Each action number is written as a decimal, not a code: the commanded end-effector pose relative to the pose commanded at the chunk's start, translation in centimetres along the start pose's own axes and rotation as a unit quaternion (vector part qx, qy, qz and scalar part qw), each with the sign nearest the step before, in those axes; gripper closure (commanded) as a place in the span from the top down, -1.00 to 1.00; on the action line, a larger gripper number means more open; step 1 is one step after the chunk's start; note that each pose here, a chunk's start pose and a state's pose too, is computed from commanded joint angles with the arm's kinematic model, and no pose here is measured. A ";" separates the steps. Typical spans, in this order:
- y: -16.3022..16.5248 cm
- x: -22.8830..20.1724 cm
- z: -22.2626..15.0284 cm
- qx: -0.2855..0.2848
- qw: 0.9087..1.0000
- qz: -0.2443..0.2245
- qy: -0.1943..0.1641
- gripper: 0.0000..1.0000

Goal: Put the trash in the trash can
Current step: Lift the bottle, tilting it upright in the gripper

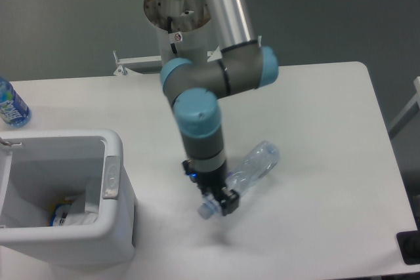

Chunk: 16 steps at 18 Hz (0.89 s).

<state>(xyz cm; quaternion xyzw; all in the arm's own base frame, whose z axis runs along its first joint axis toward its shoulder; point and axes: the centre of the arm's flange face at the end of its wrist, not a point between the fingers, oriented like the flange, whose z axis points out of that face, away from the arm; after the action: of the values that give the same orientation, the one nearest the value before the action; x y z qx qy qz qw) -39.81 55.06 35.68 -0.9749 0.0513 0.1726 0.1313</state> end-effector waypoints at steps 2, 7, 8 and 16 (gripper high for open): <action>-0.2 -2.9 -2.4 0.024 0.998 -0.052 -0.020 0.20; -2.9 -8.5 -9.8 0.113 0.970 -0.205 -0.060 0.20; -3.5 -9.2 -11.4 0.128 0.962 -0.229 -0.069 0.20; -7.0 -9.5 -22.8 0.219 0.923 -0.299 -0.102 0.20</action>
<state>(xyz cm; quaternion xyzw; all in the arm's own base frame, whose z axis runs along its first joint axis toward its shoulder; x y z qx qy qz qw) -40.31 56.06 61.35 -0.8690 -0.2194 0.2082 0.3917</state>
